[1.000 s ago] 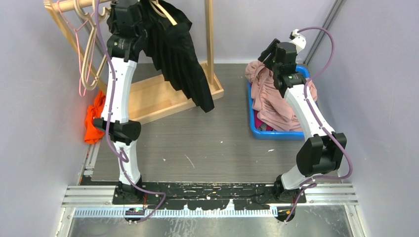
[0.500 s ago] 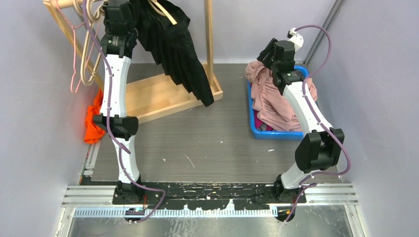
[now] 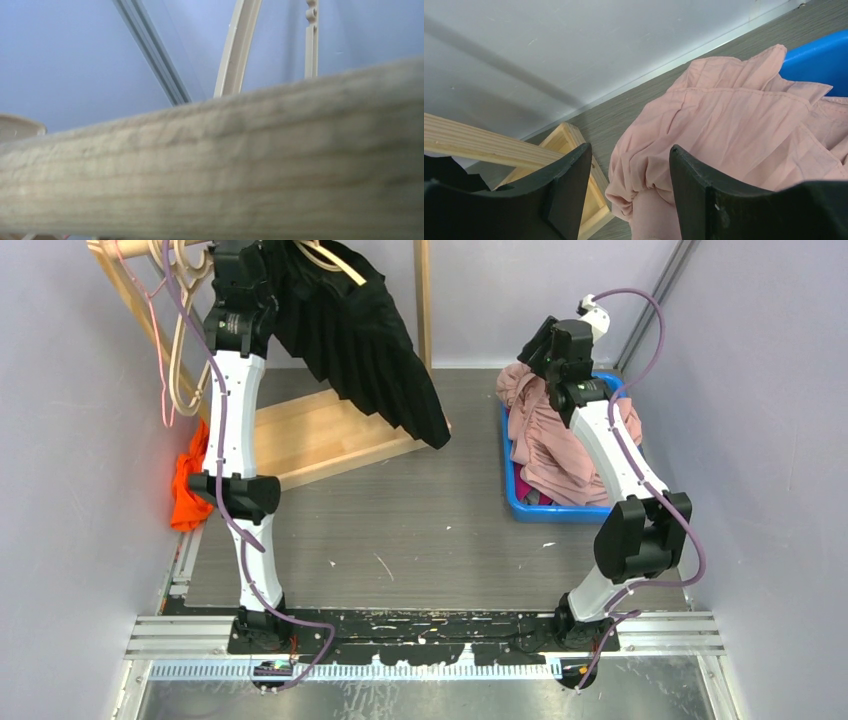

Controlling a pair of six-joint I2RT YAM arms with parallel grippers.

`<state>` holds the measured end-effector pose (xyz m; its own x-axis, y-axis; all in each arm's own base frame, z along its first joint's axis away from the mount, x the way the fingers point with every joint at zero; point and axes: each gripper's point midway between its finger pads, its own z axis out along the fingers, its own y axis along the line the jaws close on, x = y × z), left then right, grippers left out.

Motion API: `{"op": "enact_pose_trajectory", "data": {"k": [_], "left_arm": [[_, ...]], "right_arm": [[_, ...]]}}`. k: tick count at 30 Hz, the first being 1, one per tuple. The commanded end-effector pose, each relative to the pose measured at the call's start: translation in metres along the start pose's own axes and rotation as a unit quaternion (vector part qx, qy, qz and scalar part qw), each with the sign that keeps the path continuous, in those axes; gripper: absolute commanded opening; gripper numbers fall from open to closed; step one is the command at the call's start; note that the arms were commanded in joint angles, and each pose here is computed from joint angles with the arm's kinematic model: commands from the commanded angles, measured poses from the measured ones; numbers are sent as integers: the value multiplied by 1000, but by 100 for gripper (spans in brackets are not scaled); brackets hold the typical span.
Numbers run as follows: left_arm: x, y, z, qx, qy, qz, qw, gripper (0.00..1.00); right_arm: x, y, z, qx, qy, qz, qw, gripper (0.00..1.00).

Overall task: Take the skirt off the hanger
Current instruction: Place the hanger at the clothesline.

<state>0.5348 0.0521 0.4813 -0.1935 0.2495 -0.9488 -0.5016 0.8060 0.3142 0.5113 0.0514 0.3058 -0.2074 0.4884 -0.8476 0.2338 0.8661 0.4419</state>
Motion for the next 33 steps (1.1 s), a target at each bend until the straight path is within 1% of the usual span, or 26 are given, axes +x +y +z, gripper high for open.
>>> {"op": "enact_pose_trajectory", "data": {"k": [1, 5, 11, 16, 17, 18, 21, 22, 29, 33], "left_arm": [[-53, 13, -11, 4, -86, -36, 996, 0], [-54, 6, -1, 6, -97, -36, 995, 0], [-33, 3, 23, 6, -81, -43, 996, 0], [-29, 1, 24, 12, -74, -51, 996, 0], [-30, 2, 22, 14, -74, -55, 996, 3], [-31, 2, 20, 15, -74, -57, 996, 9], [-38, 4, 14, 21, -81, -67, 994, 31], [-41, 5, 12, 23, -84, -69, 994, 33], [-69, 8, -10, 31, -119, -77, 989, 34], [-80, 11, -23, 29, -128, -74, 989, 43]], "right_arm": [[-25, 15, -2, -21, -27, 12, 999, 63], [-26, 15, 0, -19, -29, 8, 999, 63], [-30, 14, -1, -13, -31, -2, 999, 63], [-29, 13, 1, -10, -30, -4, 1000, 63], [-28, 13, 1, -11, -28, -4, 1000, 63], [-27, 13, 3, -11, -26, -3, 1000, 63], [-22, 13, 5, -12, -19, -3, 1000, 63], [-21, 13, 6, -13, -18, -4, 1000, 63], [-22, 13, 5, -11, -18, -8, 1000, 63], [-20, 12, 6, -12, -15, -9, 1000, 63]]}}
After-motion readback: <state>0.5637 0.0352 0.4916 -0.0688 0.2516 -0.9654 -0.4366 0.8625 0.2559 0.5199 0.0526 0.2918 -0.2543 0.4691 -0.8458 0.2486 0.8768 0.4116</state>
